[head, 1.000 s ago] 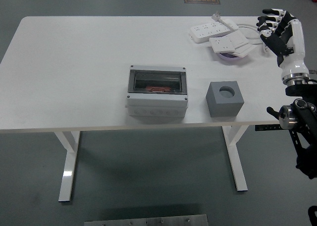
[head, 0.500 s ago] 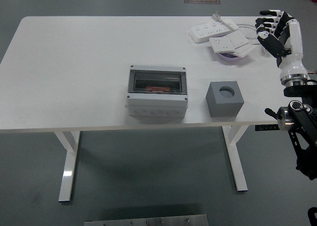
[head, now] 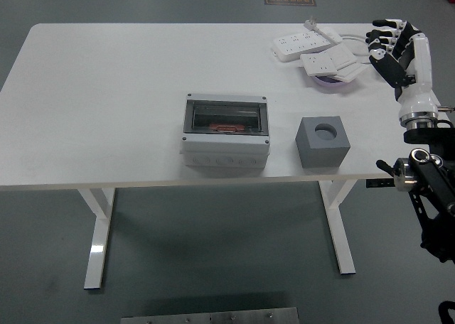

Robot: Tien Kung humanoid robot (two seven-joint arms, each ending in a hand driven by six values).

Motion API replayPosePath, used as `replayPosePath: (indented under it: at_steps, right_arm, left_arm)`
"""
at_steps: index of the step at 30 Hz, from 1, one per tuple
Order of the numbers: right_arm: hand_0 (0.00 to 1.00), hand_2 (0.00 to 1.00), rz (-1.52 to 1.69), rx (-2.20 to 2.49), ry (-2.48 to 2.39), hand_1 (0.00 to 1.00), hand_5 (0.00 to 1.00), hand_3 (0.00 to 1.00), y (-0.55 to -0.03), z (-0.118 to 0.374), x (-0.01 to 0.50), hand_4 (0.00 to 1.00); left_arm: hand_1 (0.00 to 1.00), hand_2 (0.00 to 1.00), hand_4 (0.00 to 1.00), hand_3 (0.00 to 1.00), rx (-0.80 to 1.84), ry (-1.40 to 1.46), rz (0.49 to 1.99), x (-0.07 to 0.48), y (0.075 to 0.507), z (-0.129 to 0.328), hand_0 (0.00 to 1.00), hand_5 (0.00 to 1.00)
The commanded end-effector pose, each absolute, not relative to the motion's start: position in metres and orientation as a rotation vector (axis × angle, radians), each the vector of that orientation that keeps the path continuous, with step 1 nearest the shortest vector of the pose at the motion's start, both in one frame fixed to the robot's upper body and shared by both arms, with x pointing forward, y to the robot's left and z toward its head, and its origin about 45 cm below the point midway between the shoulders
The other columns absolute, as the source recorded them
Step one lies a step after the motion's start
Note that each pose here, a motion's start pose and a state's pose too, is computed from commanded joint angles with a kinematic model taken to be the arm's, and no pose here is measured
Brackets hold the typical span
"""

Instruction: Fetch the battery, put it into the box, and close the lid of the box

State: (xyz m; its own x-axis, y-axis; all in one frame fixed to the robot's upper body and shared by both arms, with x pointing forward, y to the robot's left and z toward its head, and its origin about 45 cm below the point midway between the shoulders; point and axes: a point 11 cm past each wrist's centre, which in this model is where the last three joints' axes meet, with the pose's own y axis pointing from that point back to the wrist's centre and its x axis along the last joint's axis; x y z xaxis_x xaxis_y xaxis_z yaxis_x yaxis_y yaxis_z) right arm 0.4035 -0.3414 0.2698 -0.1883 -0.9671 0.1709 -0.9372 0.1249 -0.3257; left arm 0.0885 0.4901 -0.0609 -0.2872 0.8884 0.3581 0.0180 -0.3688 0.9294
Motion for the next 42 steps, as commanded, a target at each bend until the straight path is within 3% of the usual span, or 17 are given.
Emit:
replayPosePath:
  at_steps: [22, 23, 28, 29, 34, 35, 40, 41, 42]
  right_arm:
    - [0.512, 0.515, -0.517, -2.037, 2.292, 0.53, 0.119, 0.549, -0.335, 0.262, 0.406, 0.52]
    - [0.59, 0.675, -0.516, -2.04, 2.29, 0.657, 0.002, 0.615, -0.335, 0.262, 0.406, 0.757]
    - [0.59, 0.675, -0.499, -2.067, 2.269, 0.657, 0.002, 0.615, -0.334, 0.263, 0.407, 0.757]
    - [0.609, 0.686, -0.494, -2.075, 2.263, 0.671, 0.04, 0.667, -0.334, 0.263, 0.408, 0.841]
    - [0.609, 0.686, -0.467, -2.098, 2.247, 0.671, 0.04, 0.667, -0.334, 0.263, 0.409, 0.841]
    - [0.637, 0.705, -0.462, -2.099, 2.246, 0.693, 0.108, 0.794, -0.334, 0.263, 0.409, 0.885]
    - [0.637, 0.705, -0.459, -2.102, 2.244, 0.693, 0.108, 0.794, -0.334, 0.264, 0.41, 0.885]
    - [0.722, 0.771, -0.46, -2.102, 2.244, 0.762, 0.335, 0.874, -0.335, 0.264, 0.41, 0.945]
    - [0.722, 0.771, -0.462, -2.102, 2.245, 0.762, 0.335, 0.874, -0.335, 0.265, 0.41, 0.945]
  left_arm:
    - [0.717, 0.574, 0.651, 0.563, 1.307, 1.187, 1.727, 0.09, 0.492, -0.059, 0.648, 0.128]
    - [0.716, 0.574, 0.652, 0.564, 1.307, 1.188, 1.727, 0.09, 0.492, -0.059, 0.648, 0.128]
    - [0.716, 0.574, 0.652, 0.564, 1.304, 1.196, 1.731, 0.087, 0.493, -0.06, 0.648, 0.128]
    - [0.717, 0.574, 0.65, 0.564, 1.303, 1.2, 1.732, 0.087, 0.493, -0.06, 0.647, 0.128]
    - [0.717, 0.574, 0.65, 0.564, 1.3, 1.211, 1.733, 0.083, 0.492, -0.061, 0.647, 0.128]
    - [0.715, 0.574, 0.649, 0.563, 1.3, 1.214, 1.732, 0.082, 0.492, -0.061, 0.647, 0.129]
    - [0.715, 0.574, 0.649, 0.563, 1.298, 1.222, 1.729, 0.08, 0.489, -0.063, 0.647, 0.129]
    - [0.708, 0.565, 0.614, 0.553, 1.298, 1.223, 1.728, 0.08, 0.489, -0.063, 0.647, 0.132]
    - [0.708, 0.565, 0.614, 0.553, 1.297, 1.224, 1.729, 0.079, 0.489, -0.063, 0.647, 0.132]
